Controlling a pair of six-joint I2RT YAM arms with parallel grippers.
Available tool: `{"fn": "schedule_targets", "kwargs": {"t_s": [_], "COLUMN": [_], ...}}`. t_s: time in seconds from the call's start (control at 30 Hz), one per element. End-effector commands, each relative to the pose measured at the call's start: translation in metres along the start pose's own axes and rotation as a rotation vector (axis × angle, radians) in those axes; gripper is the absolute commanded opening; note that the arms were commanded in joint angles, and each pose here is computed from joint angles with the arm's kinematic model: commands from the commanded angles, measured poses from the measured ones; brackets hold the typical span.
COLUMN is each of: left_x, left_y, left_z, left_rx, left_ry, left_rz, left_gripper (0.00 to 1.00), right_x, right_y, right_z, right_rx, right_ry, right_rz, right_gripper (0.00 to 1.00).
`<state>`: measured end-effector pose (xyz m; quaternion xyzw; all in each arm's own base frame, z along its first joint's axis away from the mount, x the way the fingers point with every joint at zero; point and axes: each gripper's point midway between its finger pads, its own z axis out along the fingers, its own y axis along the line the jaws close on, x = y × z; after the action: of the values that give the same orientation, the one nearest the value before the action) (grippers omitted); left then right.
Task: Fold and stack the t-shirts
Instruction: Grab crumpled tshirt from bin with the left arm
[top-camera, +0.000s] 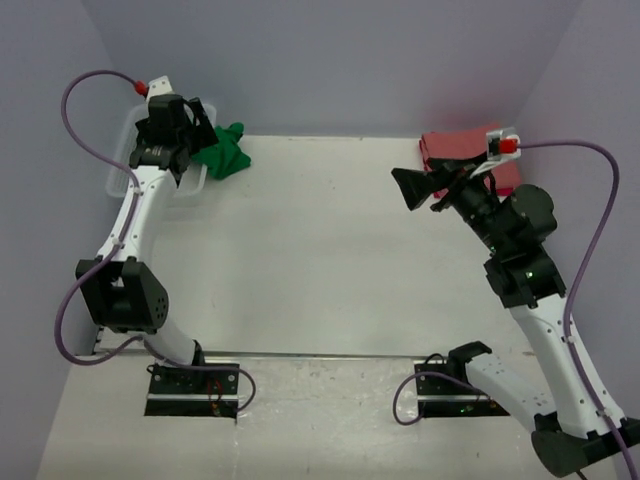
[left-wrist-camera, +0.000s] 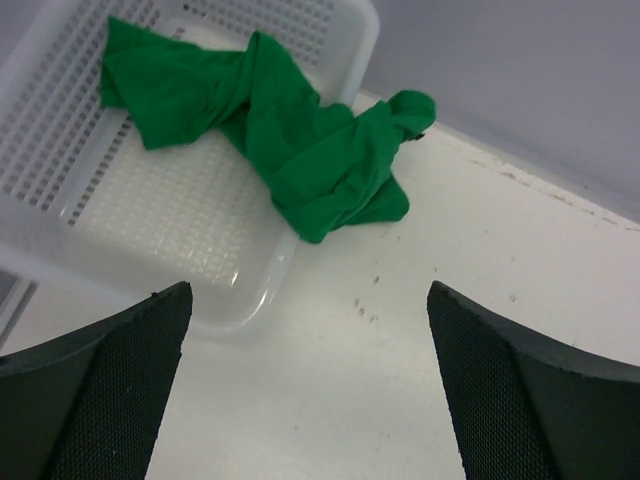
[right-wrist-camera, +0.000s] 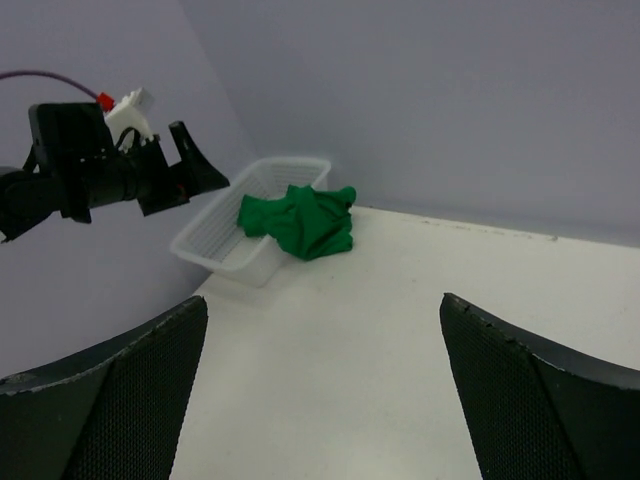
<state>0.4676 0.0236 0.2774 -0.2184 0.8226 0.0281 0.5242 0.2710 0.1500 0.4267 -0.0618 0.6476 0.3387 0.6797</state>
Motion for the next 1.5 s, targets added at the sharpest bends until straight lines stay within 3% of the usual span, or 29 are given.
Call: {"fn": "schedule_targets", "kwargs": {"t_s": [0.0,0.07,0.1,0.23,0.3,0.33,0.43,0.8,0.87,0.9,0.93,1.03,1.07,1.13,1.17,1.23,1.27,1.37,1.47], "left_x": [-0.018,0.010,-0.007,0.003,0.007,0.016,0.026,0.056,0.062,0.057,0.058,0.038,0.039,-0.002,0.008,-0.047,-0.047,-0.098,-0.132], "left_y": [-0.024,-0.017,-0.008,0.006,0.009,0.010,0.012,0.000,-0.003,-0.005,-0.005,-0.019,-0.022,-0.042,-0.046,-0.067,-0.069,-0.090,-0.099], "left_z": [0.024,0.067,0.077,0.112,0.121,0.129,0.141,0.175,0.185,0.185,0.189,0.189,0.186,0.164,0.156,0.116,0.106,0.060,0.028], "left_rx": [0.116,0.086,0.095,0.132,0.118,0.116,0.104,0.175,0.186,0.193,0.195,0.259,0.282,0.392,0.430,0.551,0.578,0.700,0.739], "left_ry": [0.030,0.146,0.138,0.134,0.134,0.156,0.175,0.216,0.227,0.214,0.213,0.156,0.149,0.014,0.020,-0.179,-0.200,-0.337,-0.390], "left_rz": [0.089,0.125,0.098,0.039,0.030,0.026,0.024,0.002,-0.002,-0.003,-0.005,-0.016,-0.016,-0.013,-0.010,0.018,0.028,0.086,0.126], "left_gripper": [1.00,0.99,0.96,0.88,0.78,0.78,0.93,0.91,0.67,0.67,0.43,0.00,0.00,0.00,0.00,0.00,0.00,0.00,0.00], "right_x": [0.026,0.031,0.031,0.043,0.047,0.048,0.046,0.050,0.048,0.049,0.050,0.060,0.065,0.074,0.084,0.100,0.107,0.121,0.124], "right_y": [-0.006,-0.016,-0.019,-0.029,-0.032,-0.033,-0.029,-0.036,-0.033,-0.033,-0.032,-0.032,-0.031,-0.030,-0.030,-0.032,-0.036,-0.037,-0.035], "right_z": [0.007,0.007,0.005,0.006,0.006,0.006,0.007,0.006,0.004,0.004,0.004,0.005,0.005,0.007,0.007,0.010,0.010,0.010,0.008], "right_rx": [0.030,0.077,0.089,0.125,0.150,0.157,0.128,0.160,0.146,0.146,0.138,0.130,0.120,0.108,0.097,0.104,0.125,0.124,0.122], "right_ry": [0.165,0.174,0.169,0.226,0.259,0.260,0.248,0.237,0.230,0.232,0.235,0.274,0.284,0.297,0.313,0.358,0.375,0.409,0.417], "right_rz": [0.034,0.030,0.015,-0.007,0.007,0.012,0.004,0.001,-0.001,-0.001,-0.001,0.018,0.025,0.046,0.054,0.055,0.055,0.058,0.060], "right_gripper": [0.99,0.99,0.99,0.99,0.99,0.99,0.99,0.99,0.99,0.99,0.99,0.99,0.99,0.99,0.99,0.99,0.99,0.99,0.99]}}
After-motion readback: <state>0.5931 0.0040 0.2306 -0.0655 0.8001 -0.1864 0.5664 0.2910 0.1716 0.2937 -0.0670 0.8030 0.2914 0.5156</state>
